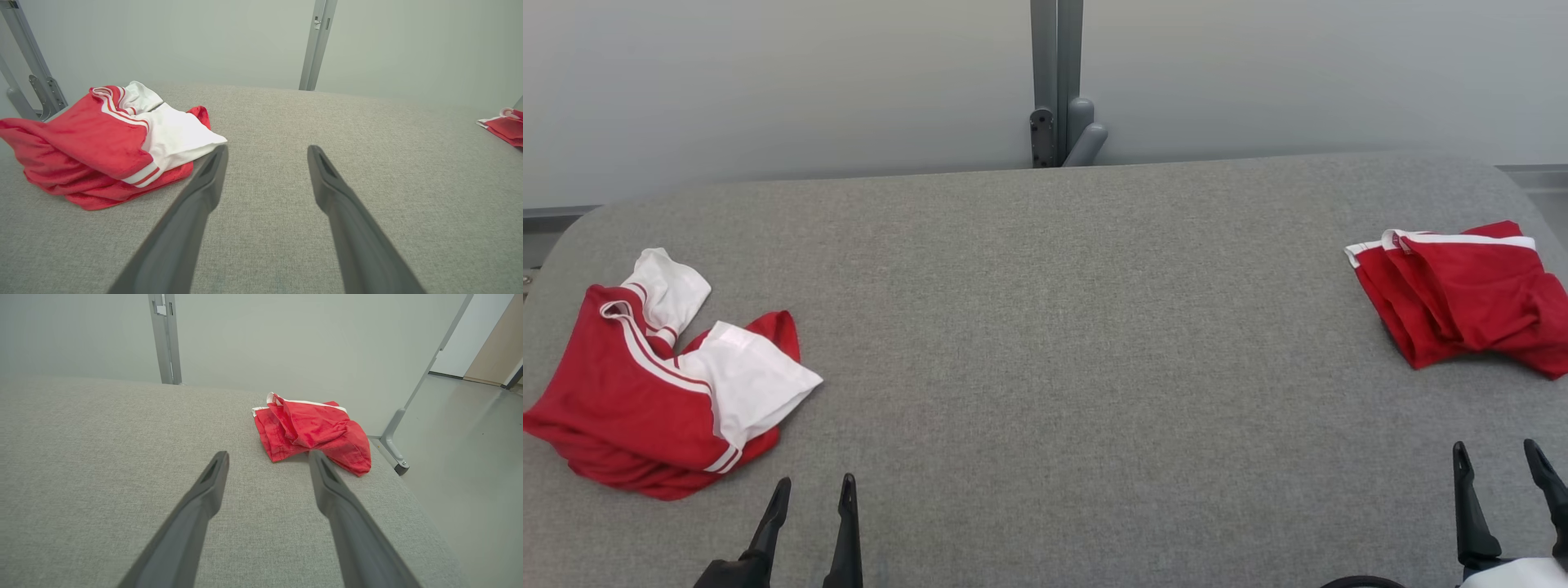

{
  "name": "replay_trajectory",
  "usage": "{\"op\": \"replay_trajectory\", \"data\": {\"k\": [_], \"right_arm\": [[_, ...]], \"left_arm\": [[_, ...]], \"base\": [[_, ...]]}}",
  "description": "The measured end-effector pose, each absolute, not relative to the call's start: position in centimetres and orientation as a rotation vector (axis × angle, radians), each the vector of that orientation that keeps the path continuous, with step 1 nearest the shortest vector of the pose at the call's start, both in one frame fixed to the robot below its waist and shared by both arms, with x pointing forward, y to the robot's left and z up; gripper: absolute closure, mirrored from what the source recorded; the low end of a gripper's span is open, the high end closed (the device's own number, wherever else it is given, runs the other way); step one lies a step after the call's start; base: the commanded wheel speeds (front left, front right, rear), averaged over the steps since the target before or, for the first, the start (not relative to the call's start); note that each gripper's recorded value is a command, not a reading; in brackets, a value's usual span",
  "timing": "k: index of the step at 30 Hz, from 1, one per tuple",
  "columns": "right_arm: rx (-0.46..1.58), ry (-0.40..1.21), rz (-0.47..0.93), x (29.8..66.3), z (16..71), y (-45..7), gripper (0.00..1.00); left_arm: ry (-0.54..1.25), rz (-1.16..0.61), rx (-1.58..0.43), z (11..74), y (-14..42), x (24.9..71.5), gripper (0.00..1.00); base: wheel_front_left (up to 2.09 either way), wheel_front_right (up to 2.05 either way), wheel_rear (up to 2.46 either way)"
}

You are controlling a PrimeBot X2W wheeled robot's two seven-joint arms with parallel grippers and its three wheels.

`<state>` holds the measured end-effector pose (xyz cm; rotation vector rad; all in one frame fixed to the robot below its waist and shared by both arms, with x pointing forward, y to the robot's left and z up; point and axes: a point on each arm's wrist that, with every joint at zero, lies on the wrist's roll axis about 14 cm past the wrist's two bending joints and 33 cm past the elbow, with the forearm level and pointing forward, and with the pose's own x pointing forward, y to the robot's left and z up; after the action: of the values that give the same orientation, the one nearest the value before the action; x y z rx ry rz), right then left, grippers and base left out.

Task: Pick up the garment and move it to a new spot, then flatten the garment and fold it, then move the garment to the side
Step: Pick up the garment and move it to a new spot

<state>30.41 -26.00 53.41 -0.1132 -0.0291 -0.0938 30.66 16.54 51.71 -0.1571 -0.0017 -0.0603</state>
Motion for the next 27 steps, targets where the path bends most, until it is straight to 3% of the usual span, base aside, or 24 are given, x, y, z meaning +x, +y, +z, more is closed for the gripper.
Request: {"op": "replay_trajectory", "data": {"k": [12,27], "right_arm": [[-0.112,-0.032,-0.004,32.0,53.4,-23.2,0.00],[-0.062,-0.107,0.410,37.3,55.5,-8.0,0.00]], "left_arm": [[-0.030,-0.022,-0.160,52.4,17.7,30.2,0.00],[-0.071,0.354,-0.135,52.4,27.7,22.0,0.00]], "base": [[0.00,0.00,0.00],[0.00,0.00,0.00]]}}
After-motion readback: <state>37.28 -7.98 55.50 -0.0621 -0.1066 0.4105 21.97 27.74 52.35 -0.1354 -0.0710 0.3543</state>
